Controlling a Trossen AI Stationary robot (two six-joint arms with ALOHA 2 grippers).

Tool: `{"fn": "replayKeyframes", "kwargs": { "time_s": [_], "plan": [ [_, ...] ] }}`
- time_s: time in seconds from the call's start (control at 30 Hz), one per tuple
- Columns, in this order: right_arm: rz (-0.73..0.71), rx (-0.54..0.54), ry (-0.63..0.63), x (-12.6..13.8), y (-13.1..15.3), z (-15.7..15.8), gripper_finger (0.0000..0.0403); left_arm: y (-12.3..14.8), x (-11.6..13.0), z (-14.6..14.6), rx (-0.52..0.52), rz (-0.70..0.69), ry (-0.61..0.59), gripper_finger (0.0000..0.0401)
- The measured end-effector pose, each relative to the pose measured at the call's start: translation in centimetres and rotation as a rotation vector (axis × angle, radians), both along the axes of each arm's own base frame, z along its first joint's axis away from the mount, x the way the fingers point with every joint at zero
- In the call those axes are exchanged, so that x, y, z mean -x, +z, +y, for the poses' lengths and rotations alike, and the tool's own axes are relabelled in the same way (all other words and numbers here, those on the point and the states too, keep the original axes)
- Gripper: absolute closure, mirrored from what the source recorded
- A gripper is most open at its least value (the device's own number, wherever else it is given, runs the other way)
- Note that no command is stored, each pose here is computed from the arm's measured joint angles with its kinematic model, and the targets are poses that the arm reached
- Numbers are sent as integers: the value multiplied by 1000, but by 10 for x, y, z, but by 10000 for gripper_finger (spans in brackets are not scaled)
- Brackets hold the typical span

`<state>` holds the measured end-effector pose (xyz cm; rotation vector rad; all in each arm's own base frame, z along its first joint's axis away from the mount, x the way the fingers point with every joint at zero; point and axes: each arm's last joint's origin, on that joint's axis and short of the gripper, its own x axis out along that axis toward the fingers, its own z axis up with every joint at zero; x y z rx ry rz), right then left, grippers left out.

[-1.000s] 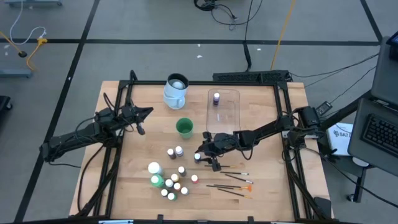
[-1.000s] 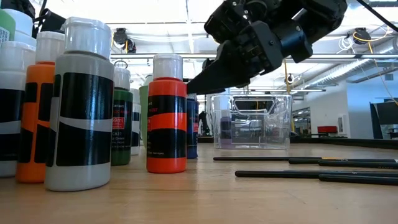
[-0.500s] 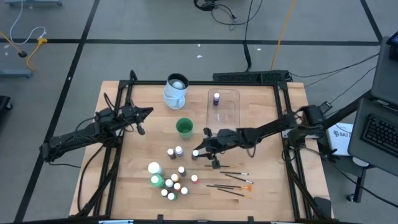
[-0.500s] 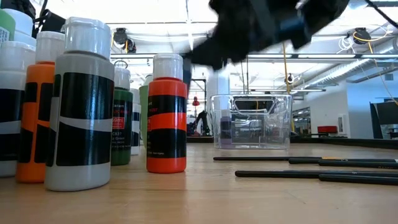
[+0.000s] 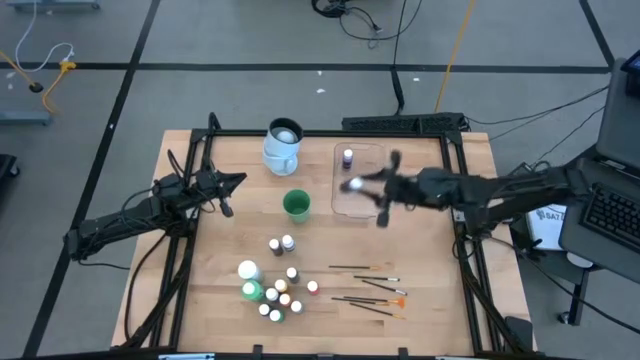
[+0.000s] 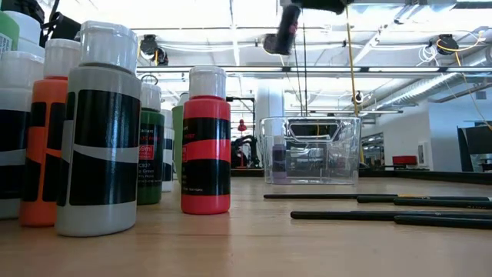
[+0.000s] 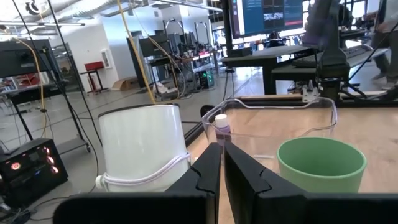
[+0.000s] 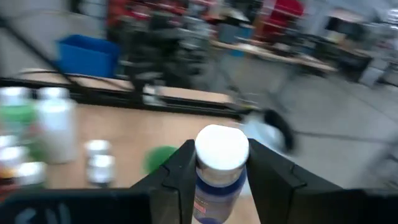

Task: Pick & Place Paint Supplies
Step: Put the blue paint bottle into the transparent bin

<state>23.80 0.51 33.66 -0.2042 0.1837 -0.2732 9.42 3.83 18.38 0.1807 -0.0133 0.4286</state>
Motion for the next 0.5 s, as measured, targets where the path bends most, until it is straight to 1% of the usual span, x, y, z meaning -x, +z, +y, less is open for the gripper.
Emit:
{"fn": "replayKeyframes", "kwargs": {
  "time_s": [0.07, 0.17, 0.27, 0.33, 0.43, 0.5],
  "plan": [
    [9, -11, -60, 7, 2, -10, 295, 0, 0, 0, -3, 1, 0, 375],
    [38, -40, -137, 8, -5, -27, 295, 0, 0, 0, -4, 1, 0, 375],
    [67, -50, -219, 4, -24, -46, 295, 0, 0, 0, -3, 2, 0, 375],
    [78, -57, -260, 3, -43, -60, 295, 0, 0, 0, 1, 1, 0, 375],
    [31, -94, -216, 5, -68, -81, 295, -1, 0, 0, 5, 9, 0, 375],
    [-1, -139, -209, 11, -78, -94, 295, -2, 0, 0, 8, 16, -1, 375]
  ]
}}
